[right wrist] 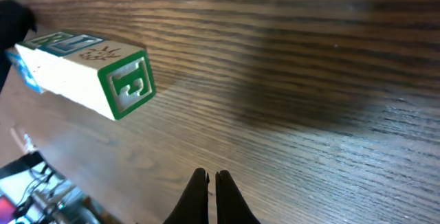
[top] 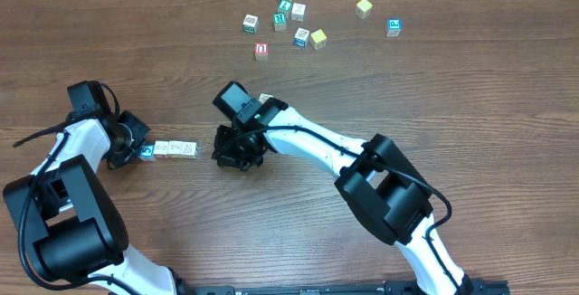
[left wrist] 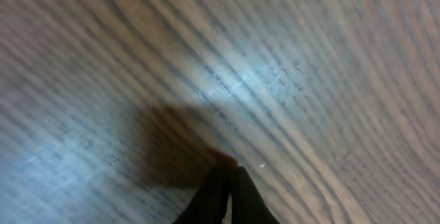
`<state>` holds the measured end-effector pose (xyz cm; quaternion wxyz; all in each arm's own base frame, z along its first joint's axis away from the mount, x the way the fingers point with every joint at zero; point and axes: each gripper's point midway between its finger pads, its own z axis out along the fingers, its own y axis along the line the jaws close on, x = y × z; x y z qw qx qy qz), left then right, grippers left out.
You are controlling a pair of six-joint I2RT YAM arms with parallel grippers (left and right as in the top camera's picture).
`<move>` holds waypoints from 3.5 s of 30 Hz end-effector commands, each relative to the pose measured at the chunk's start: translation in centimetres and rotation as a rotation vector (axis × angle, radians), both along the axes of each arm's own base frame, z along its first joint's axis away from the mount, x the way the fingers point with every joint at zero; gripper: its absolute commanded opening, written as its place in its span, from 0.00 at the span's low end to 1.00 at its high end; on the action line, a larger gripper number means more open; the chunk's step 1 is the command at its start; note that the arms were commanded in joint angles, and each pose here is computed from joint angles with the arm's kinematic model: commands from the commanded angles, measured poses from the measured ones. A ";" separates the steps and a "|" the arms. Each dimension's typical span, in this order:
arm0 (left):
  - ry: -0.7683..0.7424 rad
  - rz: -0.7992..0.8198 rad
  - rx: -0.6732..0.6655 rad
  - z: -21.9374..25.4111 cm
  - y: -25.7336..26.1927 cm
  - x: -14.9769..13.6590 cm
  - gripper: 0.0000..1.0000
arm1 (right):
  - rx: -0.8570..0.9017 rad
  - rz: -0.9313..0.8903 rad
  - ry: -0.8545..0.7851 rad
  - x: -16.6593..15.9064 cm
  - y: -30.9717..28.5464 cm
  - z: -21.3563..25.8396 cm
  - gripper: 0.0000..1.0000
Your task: Form a horizontal line
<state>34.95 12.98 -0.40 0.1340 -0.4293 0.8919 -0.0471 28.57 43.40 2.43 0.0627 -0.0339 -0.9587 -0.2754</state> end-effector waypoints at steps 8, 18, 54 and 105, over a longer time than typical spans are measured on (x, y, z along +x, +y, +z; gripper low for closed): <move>0.223 -0.024 0.040 -3.9 0.0 -5.4 0.04 | -0.062 -0.106 -0.035 1.0 -0.1 -1.3 0.04; 0.164 -0.021 0.073 -3.8 0.7 -3.9 0.04 | -0.004 -0.108 -0.080 2.0 1.1 -0.6 0.04; 0.240 -0.311 -0.293 7.2 -3.7 -5.1 0.05 | -0.429 -0.093 -0.220 2.8 -7.3 -3.6 0.04; 0.464 -0.173 -0.016 1.6 -2.9 -8.7 0.05 | -0.476 -0.109 -0.233 3.3 -8.6 -3.7 0.12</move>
